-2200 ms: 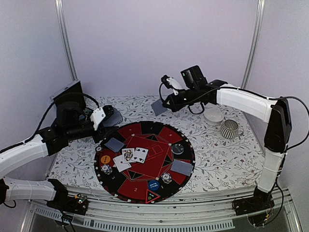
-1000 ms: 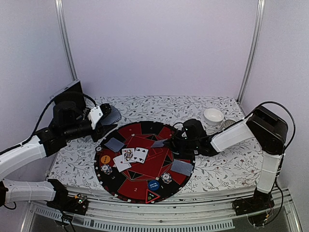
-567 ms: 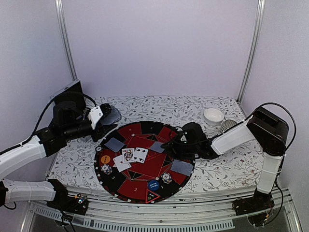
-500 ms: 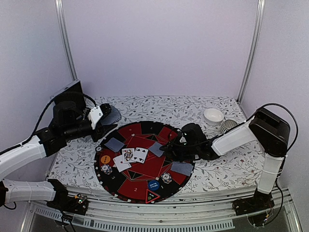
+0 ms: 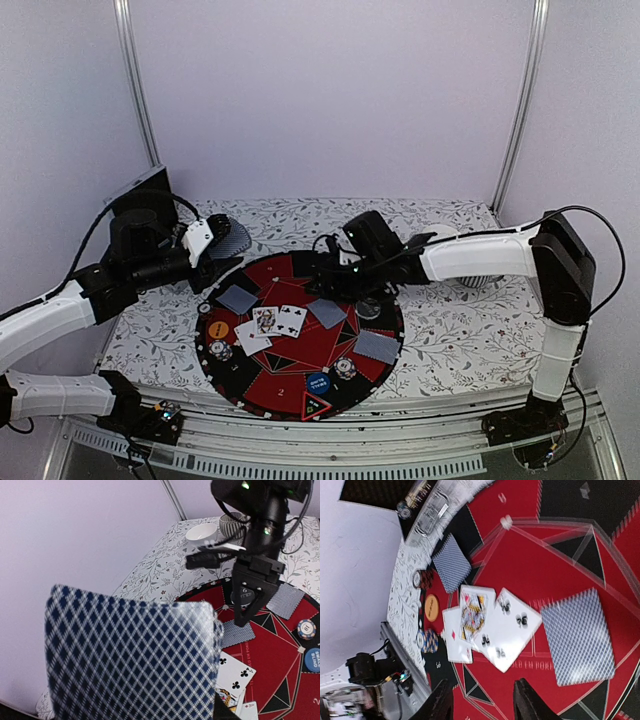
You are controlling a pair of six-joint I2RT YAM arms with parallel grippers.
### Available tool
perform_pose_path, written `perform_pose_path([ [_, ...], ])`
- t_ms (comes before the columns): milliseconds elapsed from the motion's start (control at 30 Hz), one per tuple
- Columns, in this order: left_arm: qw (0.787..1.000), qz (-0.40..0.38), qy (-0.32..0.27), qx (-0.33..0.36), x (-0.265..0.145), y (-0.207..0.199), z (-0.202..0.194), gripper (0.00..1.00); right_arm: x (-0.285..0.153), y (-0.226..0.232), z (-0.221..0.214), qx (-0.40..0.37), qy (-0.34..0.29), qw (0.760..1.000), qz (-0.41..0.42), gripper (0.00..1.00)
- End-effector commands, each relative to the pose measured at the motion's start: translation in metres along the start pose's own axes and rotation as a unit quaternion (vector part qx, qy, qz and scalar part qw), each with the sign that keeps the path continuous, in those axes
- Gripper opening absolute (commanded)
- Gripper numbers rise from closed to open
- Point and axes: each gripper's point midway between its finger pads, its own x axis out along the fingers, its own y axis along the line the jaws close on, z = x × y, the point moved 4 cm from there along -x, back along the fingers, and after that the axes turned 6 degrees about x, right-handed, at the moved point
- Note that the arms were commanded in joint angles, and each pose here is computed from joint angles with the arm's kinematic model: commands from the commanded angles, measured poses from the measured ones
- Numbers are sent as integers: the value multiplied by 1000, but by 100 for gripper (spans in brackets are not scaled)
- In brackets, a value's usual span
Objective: Distribute texas hold em gaming equipment
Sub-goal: Place the poker card in the community card area, then adjust the poker card in the community card area.
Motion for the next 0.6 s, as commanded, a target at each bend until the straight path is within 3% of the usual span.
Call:
perform_pose_path([
  [0, 1000, -1, -15, 6, -1, -2, 7, 43, -7, -26, 19, -191, 26, 970, -150, 44],
  [267, 1000, -3, -9, 5, 2, -3, 4, 43, 23, -72, 43, -245, 58, 930, -268, 53],
  [467, 1000, -4, -6, 4, 3, -4, 2, 42, 45, -73, 31, -271, 75, 922, -264, 70],
  [567, 1000, -5, -5, 4, 4, -4, 2, 42, 48, -75, 32, -280, 76, 918, -269, 71],
])
